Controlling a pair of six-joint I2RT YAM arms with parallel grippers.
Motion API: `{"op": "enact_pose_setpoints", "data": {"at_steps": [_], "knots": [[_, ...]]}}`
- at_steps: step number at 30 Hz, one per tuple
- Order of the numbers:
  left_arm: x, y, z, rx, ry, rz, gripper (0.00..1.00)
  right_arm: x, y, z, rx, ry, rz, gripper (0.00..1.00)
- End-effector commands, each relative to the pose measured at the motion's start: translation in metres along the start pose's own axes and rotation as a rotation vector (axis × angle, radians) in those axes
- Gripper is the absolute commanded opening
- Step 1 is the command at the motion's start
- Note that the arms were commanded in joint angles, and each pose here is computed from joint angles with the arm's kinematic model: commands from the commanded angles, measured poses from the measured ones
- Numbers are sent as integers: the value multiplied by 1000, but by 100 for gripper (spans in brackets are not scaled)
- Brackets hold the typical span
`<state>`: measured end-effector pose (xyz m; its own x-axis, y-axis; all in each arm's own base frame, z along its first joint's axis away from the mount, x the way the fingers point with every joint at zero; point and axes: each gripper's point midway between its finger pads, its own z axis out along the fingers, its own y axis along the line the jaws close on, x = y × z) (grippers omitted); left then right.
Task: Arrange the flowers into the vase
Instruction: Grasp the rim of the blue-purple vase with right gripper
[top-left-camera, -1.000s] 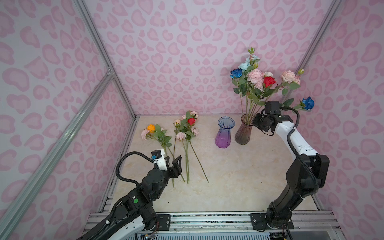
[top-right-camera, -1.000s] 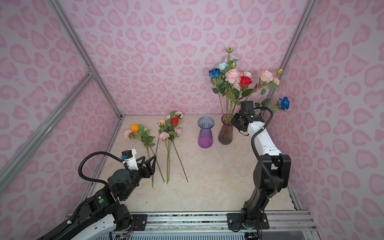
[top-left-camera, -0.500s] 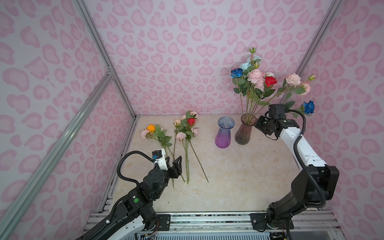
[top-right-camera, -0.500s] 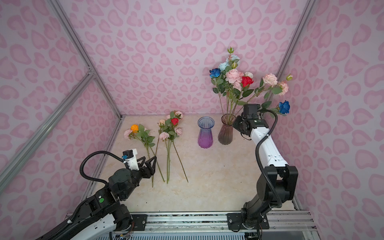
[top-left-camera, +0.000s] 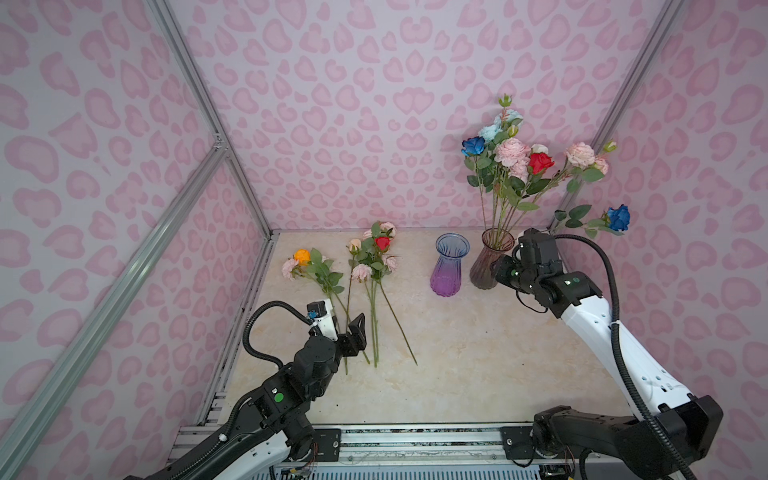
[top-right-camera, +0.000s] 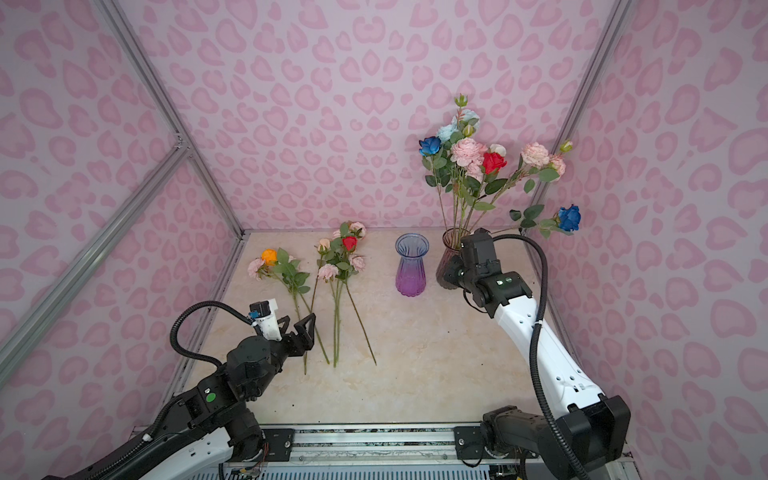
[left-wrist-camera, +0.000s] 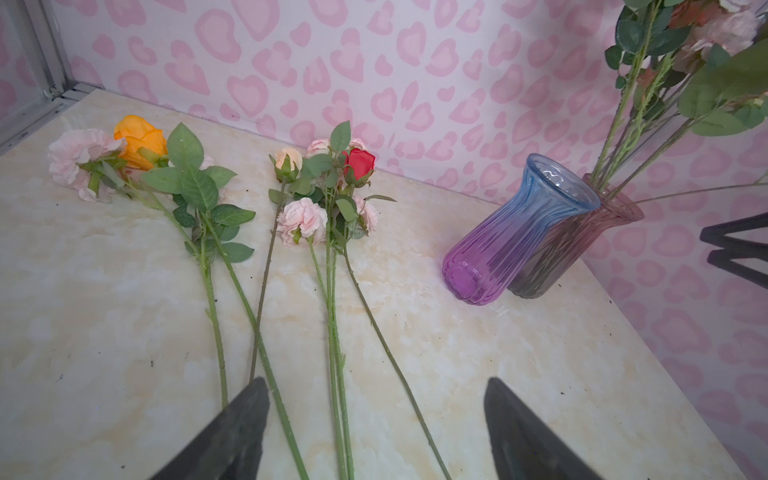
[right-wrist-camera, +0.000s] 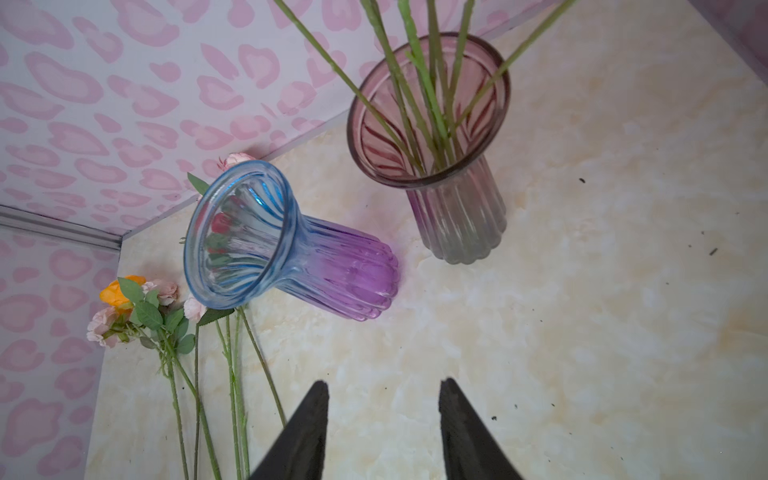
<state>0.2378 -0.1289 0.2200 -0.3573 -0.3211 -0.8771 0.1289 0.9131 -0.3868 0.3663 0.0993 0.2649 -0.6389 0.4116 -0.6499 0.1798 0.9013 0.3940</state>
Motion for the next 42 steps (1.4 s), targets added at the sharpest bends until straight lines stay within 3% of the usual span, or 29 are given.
{"op": "enact_pose_setpoints", "data": {"at_steps": [1, 5, 16, 30, 42], "knots": [[0, 5, 3, -34, -10, -44, 98, -12, 29, 8, -23, -27, -41, 47], [4, 3, 2, -16, 7, -52, 98, -18, 59, 30, -50, 14, -69, 49], [5, 6, -6, 15, -9, -67, 98, -18, 77, 89, -42, 87, -52, 48], [3, 2, -1, 7, -5, -24, 98, -18, 53, 105, 39, 106, -3, 47], [1, 1, 2, -3, 0, -10, 98, -17, 56, 133, 20, 153, -28, 33]]}}
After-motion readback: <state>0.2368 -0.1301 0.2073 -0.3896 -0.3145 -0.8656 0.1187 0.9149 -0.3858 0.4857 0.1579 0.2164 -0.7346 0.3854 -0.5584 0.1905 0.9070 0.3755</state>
